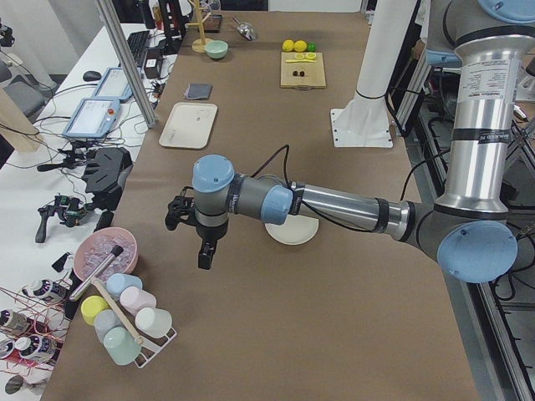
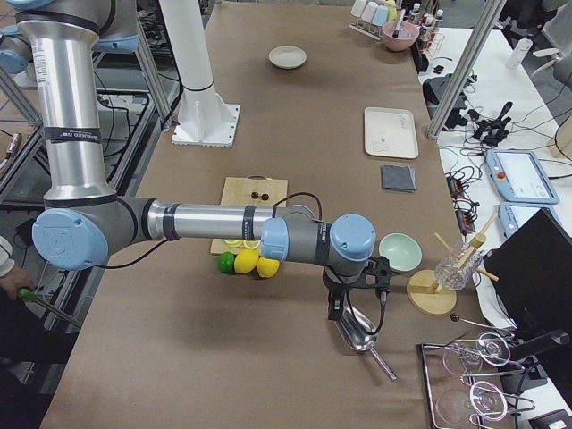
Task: Place red cherry on plate
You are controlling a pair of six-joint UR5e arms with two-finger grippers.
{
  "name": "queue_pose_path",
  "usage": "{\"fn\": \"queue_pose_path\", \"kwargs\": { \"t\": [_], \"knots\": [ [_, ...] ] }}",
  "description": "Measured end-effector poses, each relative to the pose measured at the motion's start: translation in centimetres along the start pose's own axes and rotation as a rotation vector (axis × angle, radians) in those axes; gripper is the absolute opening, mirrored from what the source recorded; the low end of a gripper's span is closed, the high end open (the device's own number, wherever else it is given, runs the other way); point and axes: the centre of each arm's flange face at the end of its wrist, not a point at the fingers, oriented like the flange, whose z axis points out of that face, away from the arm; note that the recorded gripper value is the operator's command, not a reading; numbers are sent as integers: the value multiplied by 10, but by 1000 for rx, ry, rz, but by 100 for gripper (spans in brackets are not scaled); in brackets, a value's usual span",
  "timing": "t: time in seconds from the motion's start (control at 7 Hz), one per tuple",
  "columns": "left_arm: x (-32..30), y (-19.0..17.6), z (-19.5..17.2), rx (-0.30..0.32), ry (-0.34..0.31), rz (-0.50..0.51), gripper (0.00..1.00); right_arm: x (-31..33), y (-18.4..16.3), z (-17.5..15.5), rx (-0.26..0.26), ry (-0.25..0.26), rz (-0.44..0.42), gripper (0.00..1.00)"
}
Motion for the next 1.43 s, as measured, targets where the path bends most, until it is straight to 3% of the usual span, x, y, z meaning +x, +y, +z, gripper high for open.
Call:
{"fn": "queue_pose_path", "kwargs": {
  "t": [1.43],
  "knots": [
    [-3, 4, 3, -7, -1, -5, 98, 0, 0, -2, 5, 3, 0, 100]
  ]
}}
